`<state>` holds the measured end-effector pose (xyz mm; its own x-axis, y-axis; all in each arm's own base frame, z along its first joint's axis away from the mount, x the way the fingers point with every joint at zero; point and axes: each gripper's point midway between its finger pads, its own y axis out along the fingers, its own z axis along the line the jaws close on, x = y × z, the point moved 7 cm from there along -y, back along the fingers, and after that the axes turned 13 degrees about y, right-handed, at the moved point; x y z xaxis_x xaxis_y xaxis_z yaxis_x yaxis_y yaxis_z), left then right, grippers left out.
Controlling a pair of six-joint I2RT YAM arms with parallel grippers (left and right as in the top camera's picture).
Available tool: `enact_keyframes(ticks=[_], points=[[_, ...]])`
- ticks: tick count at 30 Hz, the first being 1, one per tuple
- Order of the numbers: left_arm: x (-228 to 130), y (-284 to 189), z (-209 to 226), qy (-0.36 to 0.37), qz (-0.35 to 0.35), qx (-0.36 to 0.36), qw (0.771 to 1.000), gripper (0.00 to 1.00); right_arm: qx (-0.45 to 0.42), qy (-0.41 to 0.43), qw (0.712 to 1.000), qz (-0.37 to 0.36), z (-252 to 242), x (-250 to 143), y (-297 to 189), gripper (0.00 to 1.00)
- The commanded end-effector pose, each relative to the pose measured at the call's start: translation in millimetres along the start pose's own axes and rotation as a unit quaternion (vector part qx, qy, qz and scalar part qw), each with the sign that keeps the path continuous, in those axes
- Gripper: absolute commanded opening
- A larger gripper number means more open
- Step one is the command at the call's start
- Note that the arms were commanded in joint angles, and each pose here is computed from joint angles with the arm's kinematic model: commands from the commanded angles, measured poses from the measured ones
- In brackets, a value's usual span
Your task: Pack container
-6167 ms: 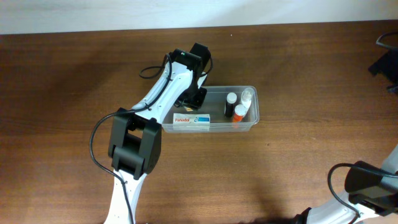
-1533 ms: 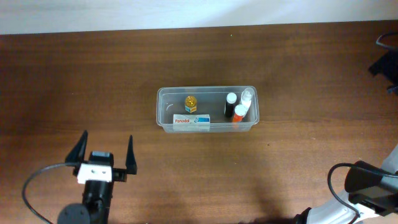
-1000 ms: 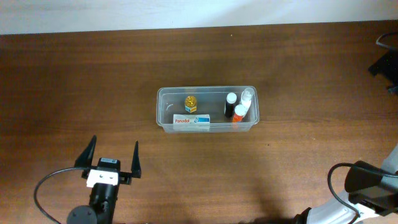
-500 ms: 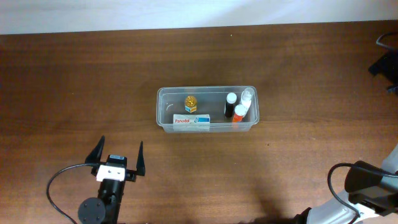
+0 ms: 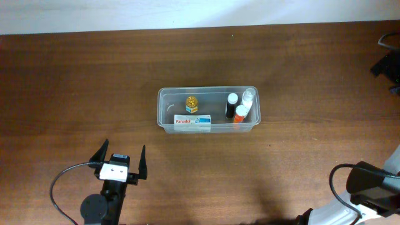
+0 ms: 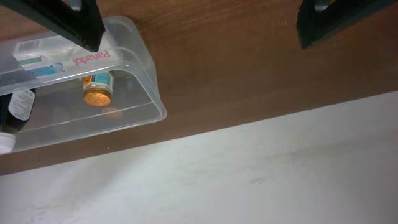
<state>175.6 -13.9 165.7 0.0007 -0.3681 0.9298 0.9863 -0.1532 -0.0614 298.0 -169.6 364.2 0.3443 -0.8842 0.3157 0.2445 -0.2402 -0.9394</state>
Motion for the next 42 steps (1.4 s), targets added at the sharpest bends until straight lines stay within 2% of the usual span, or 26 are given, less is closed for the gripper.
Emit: enact_keyframes(ticks=[1,34,37,42], points=[[-0.8,-0.4,0.4,-0.004,0.000,0.002,1.000,0.99,-0.004,0.000,1.000,-0.005,-2.9,0.2,-2.5,0.98],[-0.9,-0.4,0.4,-0.004,0.001,0.002,1.000,0.99,-0.003,-0.001,1.000,-0.006,-2.7,-0.5,-3.9,0.98],[-0.8,-0.4,0.4,-0.004,0.000,0.002,1.000,0.99,0.008,-0.009,1.000,-0.014,0.4,-6.8,-13.3,0.98],[-0.8,-0.4,0.4,-0.004,0.000,0.002,1.000,0.99,0.066,-0.073,0.994,-0.039,21.6,-47.1,-55.0,0.98]])
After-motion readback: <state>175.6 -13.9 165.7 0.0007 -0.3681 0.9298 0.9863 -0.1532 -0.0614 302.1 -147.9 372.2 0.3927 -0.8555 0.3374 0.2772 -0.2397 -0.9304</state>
